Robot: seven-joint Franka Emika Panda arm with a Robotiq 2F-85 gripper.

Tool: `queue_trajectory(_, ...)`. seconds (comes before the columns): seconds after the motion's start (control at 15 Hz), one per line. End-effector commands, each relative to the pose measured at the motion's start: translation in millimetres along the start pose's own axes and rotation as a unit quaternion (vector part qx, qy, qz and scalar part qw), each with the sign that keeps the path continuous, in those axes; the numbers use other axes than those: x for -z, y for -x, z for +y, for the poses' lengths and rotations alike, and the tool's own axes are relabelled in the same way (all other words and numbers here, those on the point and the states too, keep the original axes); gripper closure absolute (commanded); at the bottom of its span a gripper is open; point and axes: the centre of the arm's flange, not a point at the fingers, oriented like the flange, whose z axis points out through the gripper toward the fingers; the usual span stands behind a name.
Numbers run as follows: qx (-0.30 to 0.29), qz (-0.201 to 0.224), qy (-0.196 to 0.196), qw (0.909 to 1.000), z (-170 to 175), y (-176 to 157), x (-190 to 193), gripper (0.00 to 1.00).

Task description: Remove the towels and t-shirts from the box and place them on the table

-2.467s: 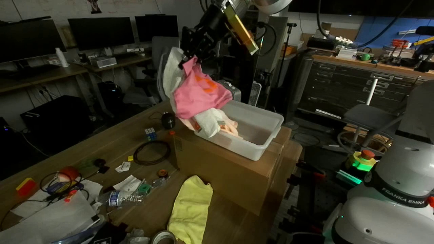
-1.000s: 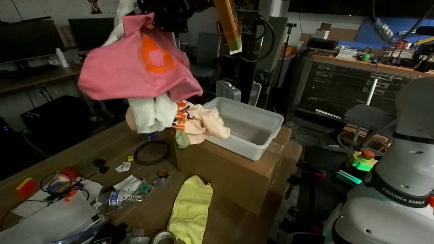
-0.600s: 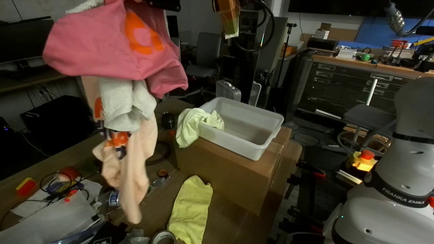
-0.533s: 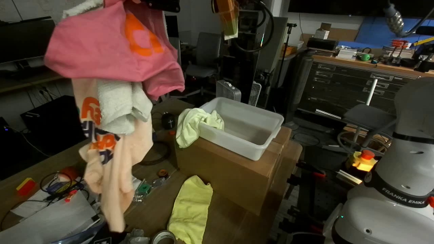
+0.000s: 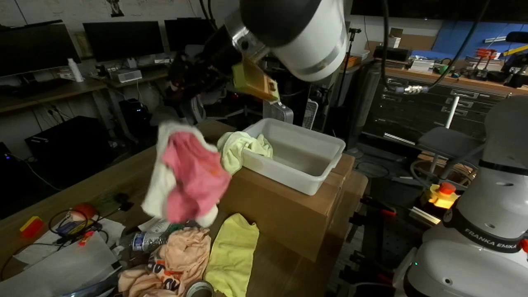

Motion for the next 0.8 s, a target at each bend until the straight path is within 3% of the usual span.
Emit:
queue_trajectory(0.0,0.015,-0.029,0.092,0.9952,17,-21,-9,0.22)
queue_trajectory(0.2,0.019,-0.051,0.149,0.9873,76,-25,-14,0.01)
queue_trajectory(0.47,0.016,-0.095,0.219,0.9709,127,-45,-7,0.0)
queue_trajectory(0.73,0.02,-0.174,0.268,0.9473,127,-62,-7,0.0)
